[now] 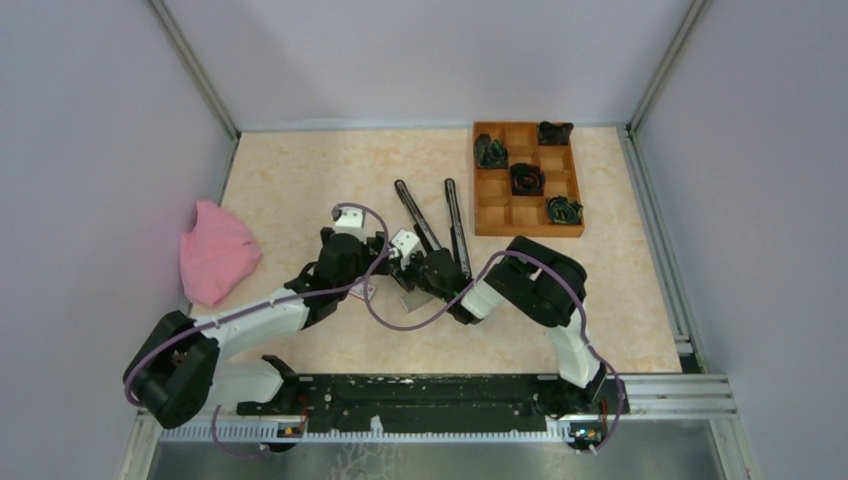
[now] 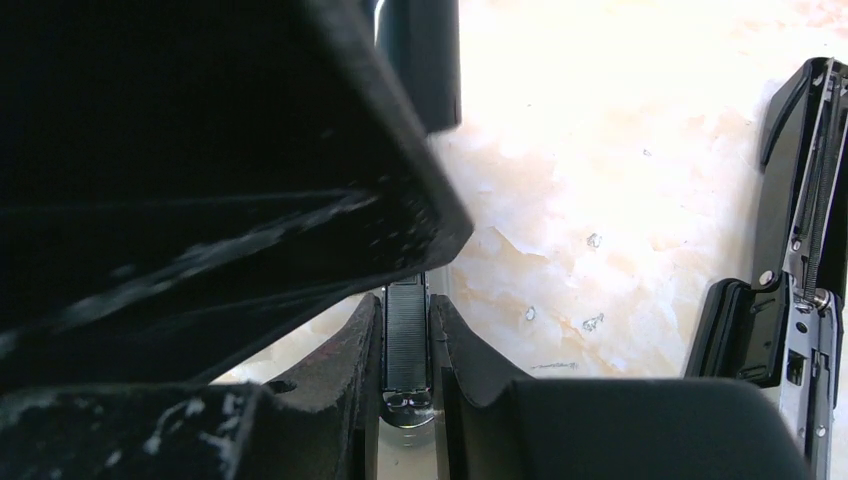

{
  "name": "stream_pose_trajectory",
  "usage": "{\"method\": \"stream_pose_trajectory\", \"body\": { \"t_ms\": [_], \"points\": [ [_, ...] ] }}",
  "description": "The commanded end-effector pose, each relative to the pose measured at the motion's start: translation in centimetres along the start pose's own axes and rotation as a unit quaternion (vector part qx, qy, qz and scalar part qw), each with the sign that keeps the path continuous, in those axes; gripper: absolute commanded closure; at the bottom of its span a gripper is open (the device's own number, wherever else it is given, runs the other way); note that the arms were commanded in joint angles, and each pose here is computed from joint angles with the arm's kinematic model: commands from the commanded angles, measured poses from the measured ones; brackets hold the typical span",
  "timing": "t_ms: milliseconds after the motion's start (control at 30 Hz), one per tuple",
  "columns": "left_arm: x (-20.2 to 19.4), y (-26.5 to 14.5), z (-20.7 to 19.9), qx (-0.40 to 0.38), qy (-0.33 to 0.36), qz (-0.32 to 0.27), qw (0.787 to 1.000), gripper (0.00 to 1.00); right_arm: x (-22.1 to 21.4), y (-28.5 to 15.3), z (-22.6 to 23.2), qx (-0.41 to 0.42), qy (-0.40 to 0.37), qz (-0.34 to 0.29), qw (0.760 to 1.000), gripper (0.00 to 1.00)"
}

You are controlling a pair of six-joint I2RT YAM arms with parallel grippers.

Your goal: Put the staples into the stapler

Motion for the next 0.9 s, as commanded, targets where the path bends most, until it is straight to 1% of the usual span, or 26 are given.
{"method": "stream_pose_trajectory", "body": {
  "t_ms": [0, 200, 300, 433, 600, 700, 867],
  "points": [
    [1.1, -1.4, -2.8, -0.069, -0.051, -0.010, 0.996, 0.00, 1.4, 0.6, 0.3, 0.000, 0.002, -0.027, 1.000, 0.98],
    [1.3, -2.4, -2.8, -0.083, -0.079, -0.001, 0.993, 0.00, 1.2, 0.8, 0.3, 0.000, 0.005, -0.022, 1.000, 0.97],
    [1.5, -2.8, -2.1, -0.074, -0.105, 0.000, 0.992, 0.00, 1.1, 0.8, 0.4, 0.002, 0.007, -0.019, 1.000, 0.93],
    [1.2, -3.0, -0.3, -0.057, -0.158, 0.016, 0.986, 0.00, 1.3, 0.6, 0.5, 0.007, 0.009, -0.013, 1.000, 0.84],
    [0.3, -3.1, 2.4, -0.041, -0.244, 0.050, 0.968, 0.00, 2.0, -0.3, 0.7, 0.015, 0.012, -0.004, 1.000, 0.65],
    [-0.3, -3.3, 3.3, -0.026, -0.266, 0.066, 0.961, 0.00, 2.6, -0.9, 0.7, 0.022, 0.014, 0.007, 1.000, 0.59],
    [-0.6, -3.7, 3.8, -0.012, -0.279, 0.084, 0.957, 0.00, 4.1, -2.1, 0.8, 0.038, 0.017, 0.040, 0.998, 0.51]
  ]
}}
Point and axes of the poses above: each gripper's point midway between its finger pads, its own y axis out along the fingers, its own z axis along the line the jaws close on, x = y × z, the point moved 4 cm from there along -y, back along the fingers, and after that the axes turned 5 degrees about -y, right-handed, at the moved point
